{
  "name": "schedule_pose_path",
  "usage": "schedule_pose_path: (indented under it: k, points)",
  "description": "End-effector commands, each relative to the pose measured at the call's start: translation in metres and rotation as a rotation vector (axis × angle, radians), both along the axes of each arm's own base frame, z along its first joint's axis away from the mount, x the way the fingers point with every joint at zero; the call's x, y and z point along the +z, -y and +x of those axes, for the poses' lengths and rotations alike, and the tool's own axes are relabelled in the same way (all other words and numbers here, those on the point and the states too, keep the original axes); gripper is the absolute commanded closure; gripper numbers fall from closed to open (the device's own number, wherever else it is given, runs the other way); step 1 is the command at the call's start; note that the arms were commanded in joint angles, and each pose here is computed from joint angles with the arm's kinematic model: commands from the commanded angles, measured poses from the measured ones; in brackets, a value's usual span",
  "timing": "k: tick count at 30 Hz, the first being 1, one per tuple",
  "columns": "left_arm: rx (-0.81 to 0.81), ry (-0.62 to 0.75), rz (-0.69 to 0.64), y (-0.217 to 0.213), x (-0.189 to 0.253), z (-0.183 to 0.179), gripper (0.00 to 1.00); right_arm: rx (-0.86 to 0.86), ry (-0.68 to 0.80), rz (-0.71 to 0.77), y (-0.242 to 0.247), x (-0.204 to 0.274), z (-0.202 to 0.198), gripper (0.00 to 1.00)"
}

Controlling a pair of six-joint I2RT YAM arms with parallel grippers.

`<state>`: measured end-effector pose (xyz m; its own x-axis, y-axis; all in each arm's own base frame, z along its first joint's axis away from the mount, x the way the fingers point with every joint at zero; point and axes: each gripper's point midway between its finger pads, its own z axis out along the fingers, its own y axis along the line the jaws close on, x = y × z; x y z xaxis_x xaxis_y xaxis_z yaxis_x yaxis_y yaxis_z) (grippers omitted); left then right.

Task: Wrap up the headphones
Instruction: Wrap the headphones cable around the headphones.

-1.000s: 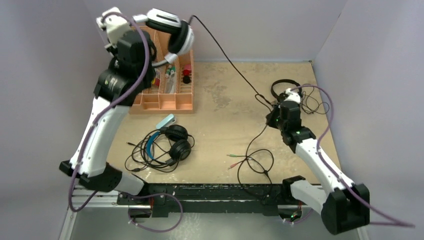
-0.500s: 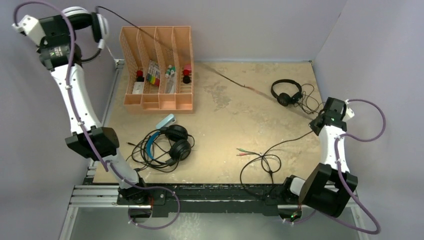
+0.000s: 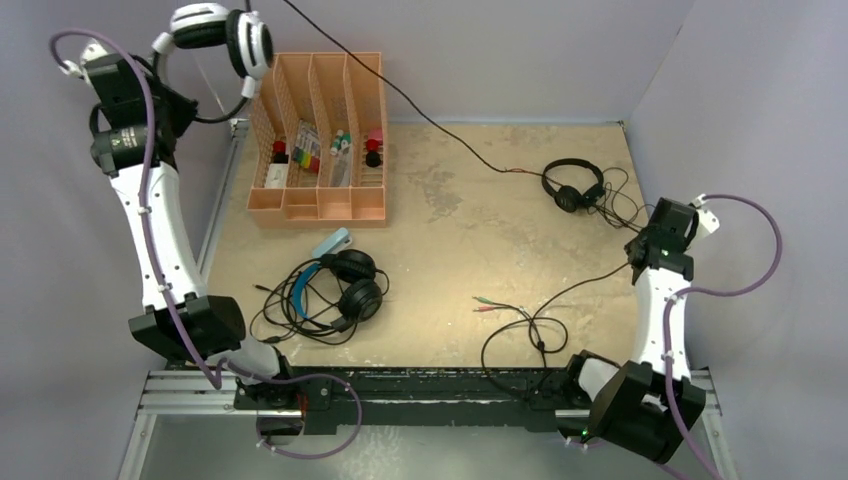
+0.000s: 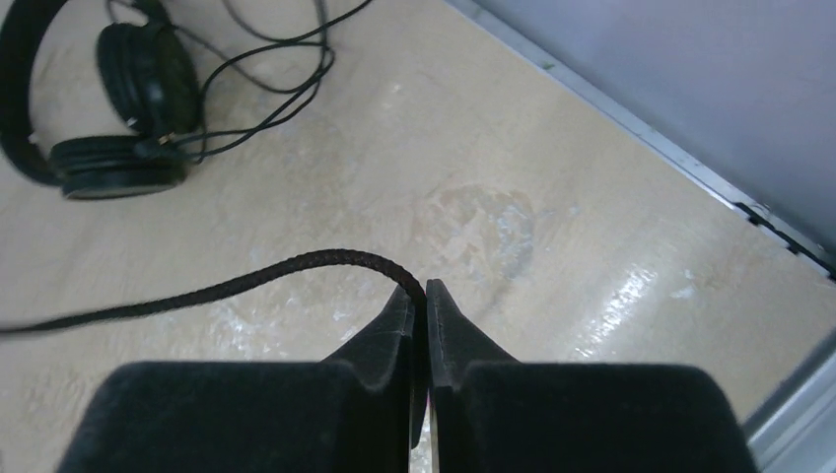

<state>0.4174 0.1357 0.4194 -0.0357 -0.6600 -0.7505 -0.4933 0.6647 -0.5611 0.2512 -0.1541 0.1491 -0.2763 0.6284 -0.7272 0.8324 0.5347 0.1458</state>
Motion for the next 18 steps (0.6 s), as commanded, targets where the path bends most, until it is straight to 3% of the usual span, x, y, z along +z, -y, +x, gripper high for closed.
schedule_pose_path:
  k: [1, 2, 5, 8, 9, 12, 18]
  points:
    - [-0.366, 0.201, -0.119, 0.102, 0.032, 0.016, 1.00, 0.239, 0.057, 0.011, -0.029, 0.000, 0.023, 0.90]
    - [-0.417, 0.177, -0.109, 0.124, 0.026, 0.015, 1.00, 0.308, 0.069, 0.032, -0.042, -0.001, 0.030, 0.86]
    - [-0.520, 0.083, -0.066, 0.166, -0.003, 0.012, 1.00, 0.572, 0.143, 0.072, -0.100, 0.011, 0.057, 0.61]
    - [-0.548, -0.037, -0.020, 0.178, -0.040, 0.001, 1.00, 0.844, 0.230, 0.040, -0.163, 0.034, 0.073, 0.30]
    - [-0.560, -0.067, -0.014, 0.181, -0.050, -0.003, 1.00, 0.934, 0.259, 0.037, -0.183, 0.041, 0.076, 0.24]
    - [-0.640, -0.134, -0.011, 0.201, -0.073, -0.020, 1.00, 1.201, 0.353, 0.071, -0.241, 0.056, 0.081, 0.11]
    - [-0.819, -0.163, -0.031, 0.233, -0.084, -0.050, 1.00, 1.656, 0.676, 0.048, -0.332, 0.093, 0.065, 0.01]
